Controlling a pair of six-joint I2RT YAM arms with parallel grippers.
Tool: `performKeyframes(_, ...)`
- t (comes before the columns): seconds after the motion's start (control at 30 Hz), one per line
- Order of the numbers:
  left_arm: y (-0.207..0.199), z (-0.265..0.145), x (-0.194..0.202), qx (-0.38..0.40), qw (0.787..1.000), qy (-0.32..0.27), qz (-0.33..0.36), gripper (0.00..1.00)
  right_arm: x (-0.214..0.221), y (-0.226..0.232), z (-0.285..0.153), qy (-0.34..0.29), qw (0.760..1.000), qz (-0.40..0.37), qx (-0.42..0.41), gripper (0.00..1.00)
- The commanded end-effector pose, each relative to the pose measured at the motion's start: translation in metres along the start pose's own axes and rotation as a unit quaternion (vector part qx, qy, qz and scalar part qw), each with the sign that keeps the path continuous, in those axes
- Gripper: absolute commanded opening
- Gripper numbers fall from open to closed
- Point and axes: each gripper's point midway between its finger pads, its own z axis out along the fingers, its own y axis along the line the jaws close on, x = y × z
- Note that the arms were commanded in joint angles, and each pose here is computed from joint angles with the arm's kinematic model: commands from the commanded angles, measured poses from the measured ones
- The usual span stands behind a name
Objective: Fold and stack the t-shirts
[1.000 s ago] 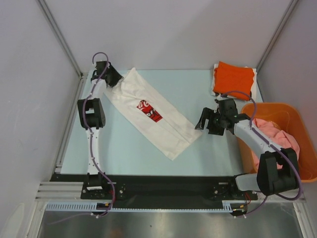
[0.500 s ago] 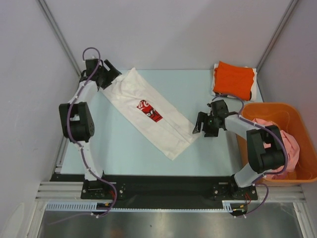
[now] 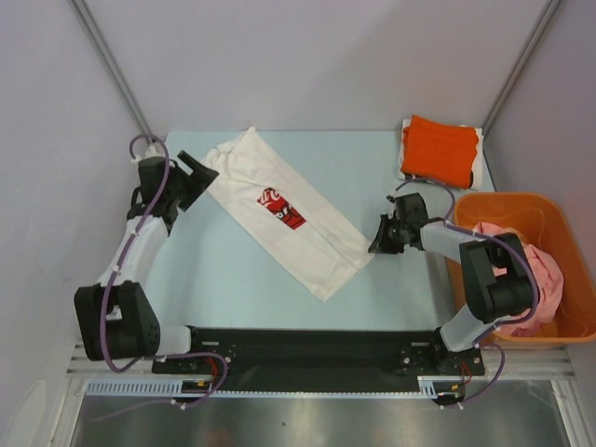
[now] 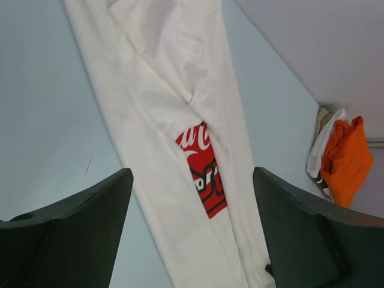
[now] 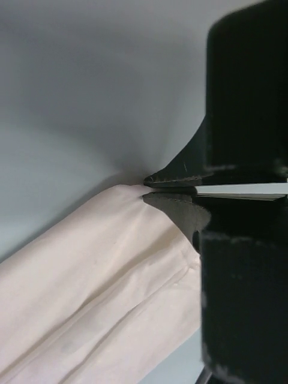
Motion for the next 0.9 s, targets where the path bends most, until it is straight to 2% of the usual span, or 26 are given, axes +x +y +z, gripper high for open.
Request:
performKeyframes(0.0,0.012,-0.025,0.026,-0.005,1.000,0.013,0.002,0.87,0.040,0.000,-0.007,0.030,0.999,0.015,0.006,0.01)
performKeyframes(0.07,0.027,-0.035,0.053,-0.022,0.999,0.039,0.009,0.87,0.052,0.012,-0.012,0.027,0.999,0.016,-0.007,0.00)
performKeyframes(0.13,0.038,-0.042,0.097,-0.032,0.994,0.095,0.037,0.86,0.082,0.015,-0.012,0.045,0.998,0.041,-0.009,0.00)
performKeyframes(0.2,0.040,-0.055,0.141,-0.038,0.985,0.151,0.072,0.86,0.117,0.029,-0.015,0.070,0.997,0.030,-0.021,0.00)
performKeyframes(0.23,0.047,-0.066,0.157,-0.038,0.982,0.163,0.082,0.86,0.125,0.037,-0.016,0.073,0.996,0.043,-0.028,0.00)
performKeyframes(0.27,0.051,-0.074,0.170,-0.041,0.979,0.177,0.091,0.86,0.146,0.052,-0.019,0.091,0.995,0.023,-0.041,0.00)
performKeyframes(0.37,0.061,-0.104,0.197,-0.038,0.973,0.201,0.106,0.86,0.165,0.067,-0.030,0.090,0.995,0.016,-0.038,0.01)
performKeyframes(0.43,0.065,-0.119,0.210,-0.046,0.970,0.209,0.115,0.86,0.176,0.078,-0.042,0.093,0.995,-0.006,-0.045,0.33)
performKeyframes(0.5,0.046,-0.136,0.225,-0.007,0.969,0.218,0.115,0.85,0.175,0.074,-0.053,0.078,0.997,-0.009,-0.027,0.60)
performKeyframes(0.6,0.040,-0.148,0.250,0.006,0.962,0.249,0.110,0.82,0.163,0.062,-0.063,0.049,0.999,-0.017,0.002,0.67)
performKeyframes(0.73,0.054,-0.152,0.284,-0.015,0.949,0.293,0.113,0.79,0.142,0.055,-0.070,0.017,1.000,-0.008,0.005,0.68)
performKeyframes(0.87,0.049,-0.157,0.312,0.004,0.939,0.323,0.117,0.76,0.140,0.053,-0.068,0.020,1.000,-0.002,-0.002,0.65)
